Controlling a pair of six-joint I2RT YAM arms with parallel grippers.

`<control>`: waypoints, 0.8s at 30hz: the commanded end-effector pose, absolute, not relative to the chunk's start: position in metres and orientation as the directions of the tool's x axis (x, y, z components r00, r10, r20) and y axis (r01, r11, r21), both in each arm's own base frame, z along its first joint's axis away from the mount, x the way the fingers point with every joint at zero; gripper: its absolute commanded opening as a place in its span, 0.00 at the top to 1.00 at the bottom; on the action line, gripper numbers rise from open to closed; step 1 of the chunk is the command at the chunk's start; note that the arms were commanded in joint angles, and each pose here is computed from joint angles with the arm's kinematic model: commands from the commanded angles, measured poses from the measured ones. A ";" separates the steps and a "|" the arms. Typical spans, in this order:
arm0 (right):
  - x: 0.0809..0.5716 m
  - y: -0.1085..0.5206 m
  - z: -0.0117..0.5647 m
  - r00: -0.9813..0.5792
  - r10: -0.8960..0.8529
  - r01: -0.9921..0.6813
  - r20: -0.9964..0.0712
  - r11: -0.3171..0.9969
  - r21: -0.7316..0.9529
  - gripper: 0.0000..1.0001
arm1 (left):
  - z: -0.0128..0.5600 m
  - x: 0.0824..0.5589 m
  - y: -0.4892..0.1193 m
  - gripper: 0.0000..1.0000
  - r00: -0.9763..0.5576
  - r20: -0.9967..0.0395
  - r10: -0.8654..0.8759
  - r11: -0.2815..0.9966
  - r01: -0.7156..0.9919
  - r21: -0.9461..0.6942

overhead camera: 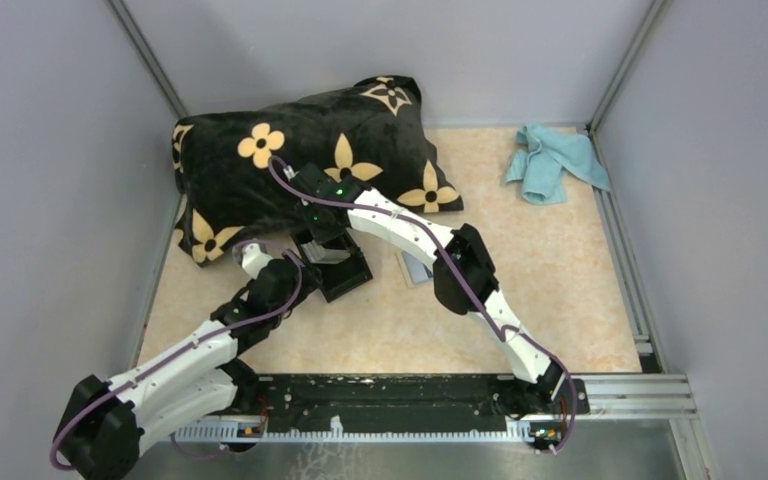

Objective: Put the credit cards into the card holder
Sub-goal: Pick up the credit card from the storage box.

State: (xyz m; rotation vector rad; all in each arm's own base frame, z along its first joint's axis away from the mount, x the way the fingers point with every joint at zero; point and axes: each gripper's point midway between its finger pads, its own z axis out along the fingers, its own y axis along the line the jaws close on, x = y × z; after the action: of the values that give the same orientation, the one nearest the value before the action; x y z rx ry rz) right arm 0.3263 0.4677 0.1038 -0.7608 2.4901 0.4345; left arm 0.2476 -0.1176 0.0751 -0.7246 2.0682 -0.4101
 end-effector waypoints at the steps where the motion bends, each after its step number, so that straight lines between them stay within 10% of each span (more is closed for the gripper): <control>1: 0.312 0.479 0.156 -0.689 -0.391 -0.618 -0.611 0.758 0.211 0.83 | 0.092 0.255 -0.120 0.16 -0.422 -0.643 -0.639 0.768 -0.322 -0.553; 24: 0.306 0.475 0.160 -0.684 -0.389 -0.627 -0.618 0.746 0.225 0.82 | 0.086 0.253 -0.115 0.17 -0.421 -0.636 -0.647 0.763 -0.348 -0.545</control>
State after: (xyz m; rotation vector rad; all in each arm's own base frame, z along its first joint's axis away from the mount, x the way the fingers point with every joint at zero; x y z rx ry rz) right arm 0.3131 0.4662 0.1079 -0.7866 2.4979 0.4749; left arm 0.2501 -0.1152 0.0790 -0.7352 2.0608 -0.4051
